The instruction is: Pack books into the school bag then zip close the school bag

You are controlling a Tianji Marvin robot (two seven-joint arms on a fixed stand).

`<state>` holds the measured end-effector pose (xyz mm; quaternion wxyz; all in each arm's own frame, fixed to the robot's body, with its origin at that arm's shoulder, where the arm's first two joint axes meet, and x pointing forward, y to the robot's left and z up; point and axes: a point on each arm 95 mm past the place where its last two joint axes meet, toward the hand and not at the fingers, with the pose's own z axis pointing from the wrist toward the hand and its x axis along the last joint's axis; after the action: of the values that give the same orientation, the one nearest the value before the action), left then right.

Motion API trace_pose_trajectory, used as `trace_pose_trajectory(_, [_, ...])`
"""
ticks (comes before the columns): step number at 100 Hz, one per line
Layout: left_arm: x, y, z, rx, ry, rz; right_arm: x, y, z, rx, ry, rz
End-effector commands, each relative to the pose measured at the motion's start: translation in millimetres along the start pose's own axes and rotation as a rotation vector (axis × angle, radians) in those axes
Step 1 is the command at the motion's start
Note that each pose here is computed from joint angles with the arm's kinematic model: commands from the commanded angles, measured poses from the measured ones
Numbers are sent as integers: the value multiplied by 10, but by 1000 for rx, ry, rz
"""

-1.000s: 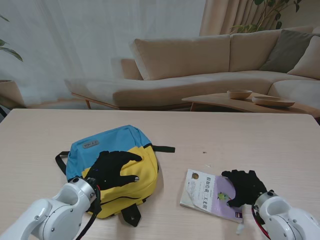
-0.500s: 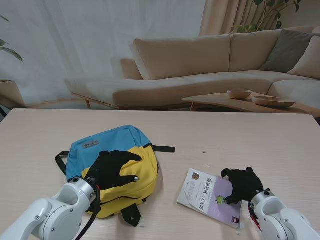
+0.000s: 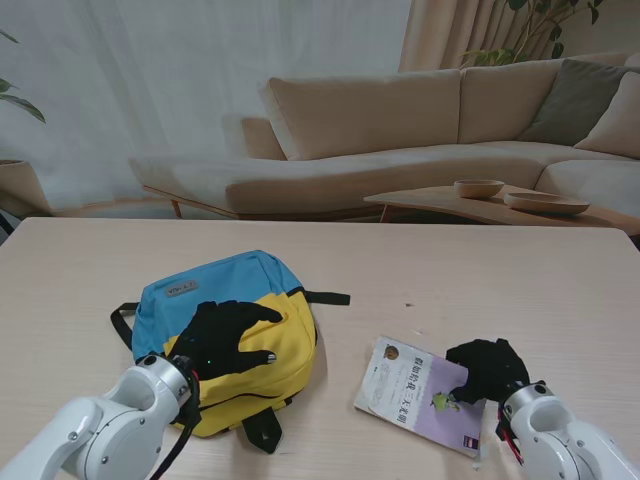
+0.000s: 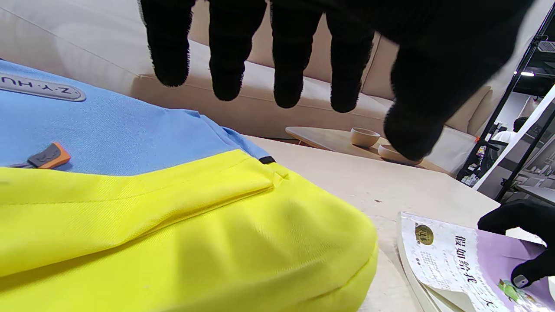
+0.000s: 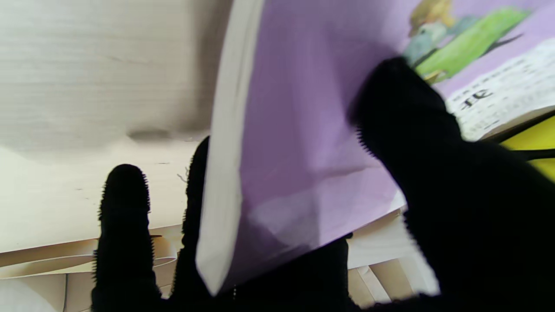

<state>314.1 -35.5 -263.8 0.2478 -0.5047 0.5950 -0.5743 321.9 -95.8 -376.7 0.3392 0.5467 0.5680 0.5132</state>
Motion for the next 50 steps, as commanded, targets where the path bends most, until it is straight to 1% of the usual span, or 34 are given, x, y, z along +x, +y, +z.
trace_pose_trajectory(1, [30,13,-21,-14,6,-9,35,-38,-48,17,9,6])
trace_pose_trajectory(17, [25,-1,-24,-4,12,-18,54,171,-66,-48,6,83])
trace_pose_trajectory(32, [16,-16,-20,2,18,-32,78,431,-142,-121,10,179])
trace_pose_trajectory(50, [-6,-36,7,16,33,-71,91,705,-184,-211,16,249])
